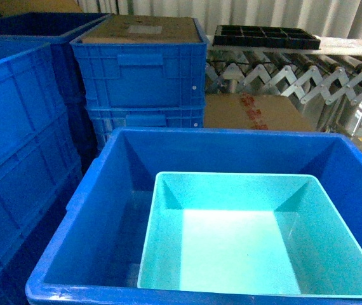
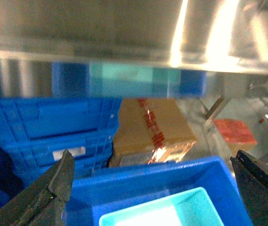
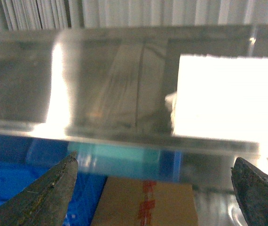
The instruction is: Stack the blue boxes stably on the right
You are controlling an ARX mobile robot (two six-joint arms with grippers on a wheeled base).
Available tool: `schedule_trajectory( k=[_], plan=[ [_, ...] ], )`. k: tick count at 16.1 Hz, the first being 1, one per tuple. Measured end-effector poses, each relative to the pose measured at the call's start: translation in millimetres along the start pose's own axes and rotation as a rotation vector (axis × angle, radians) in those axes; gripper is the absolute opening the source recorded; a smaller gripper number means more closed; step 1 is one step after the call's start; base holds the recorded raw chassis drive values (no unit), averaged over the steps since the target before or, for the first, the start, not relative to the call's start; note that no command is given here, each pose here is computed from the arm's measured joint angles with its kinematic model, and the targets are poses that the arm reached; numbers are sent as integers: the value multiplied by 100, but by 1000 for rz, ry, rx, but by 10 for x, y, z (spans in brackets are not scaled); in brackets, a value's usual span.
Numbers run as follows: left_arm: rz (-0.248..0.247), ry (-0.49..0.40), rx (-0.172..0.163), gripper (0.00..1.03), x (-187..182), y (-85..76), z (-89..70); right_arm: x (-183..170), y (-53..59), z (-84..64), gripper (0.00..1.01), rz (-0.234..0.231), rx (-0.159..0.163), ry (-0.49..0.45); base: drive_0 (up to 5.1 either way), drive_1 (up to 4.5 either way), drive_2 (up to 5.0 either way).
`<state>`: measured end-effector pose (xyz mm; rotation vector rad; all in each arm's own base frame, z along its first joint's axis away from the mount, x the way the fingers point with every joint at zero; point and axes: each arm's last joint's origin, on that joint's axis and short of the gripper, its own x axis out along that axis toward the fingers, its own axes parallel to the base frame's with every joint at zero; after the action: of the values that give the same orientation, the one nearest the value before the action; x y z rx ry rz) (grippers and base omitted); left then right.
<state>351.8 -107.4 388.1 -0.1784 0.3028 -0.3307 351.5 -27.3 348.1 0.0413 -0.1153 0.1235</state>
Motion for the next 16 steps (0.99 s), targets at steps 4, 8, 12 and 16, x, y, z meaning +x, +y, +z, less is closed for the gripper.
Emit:
schedule_trajectory(
  k=[4, 8, 12, 16],
  plan=[
    [-53, -257, 19, 98, -479, -172, 839, -52, 44, 906, 98, -24, -11, -201, 0, 0, 0],
    [-46, -249, 18, 98, -471, -153, 828, -36, 39, 884, 98, -25, -8, -188, 0, 0, 0],
    [288, -385, 124, 64, -787, 95, 299, -547, 176, 436, 62, -118, -30, 49, 0, 0, 0],
    [336, -421, 152, 33, -1116, 371, -376, -967, 258, -91, 30, -125, -41, 55, 0, 0, 0]
  ],
)
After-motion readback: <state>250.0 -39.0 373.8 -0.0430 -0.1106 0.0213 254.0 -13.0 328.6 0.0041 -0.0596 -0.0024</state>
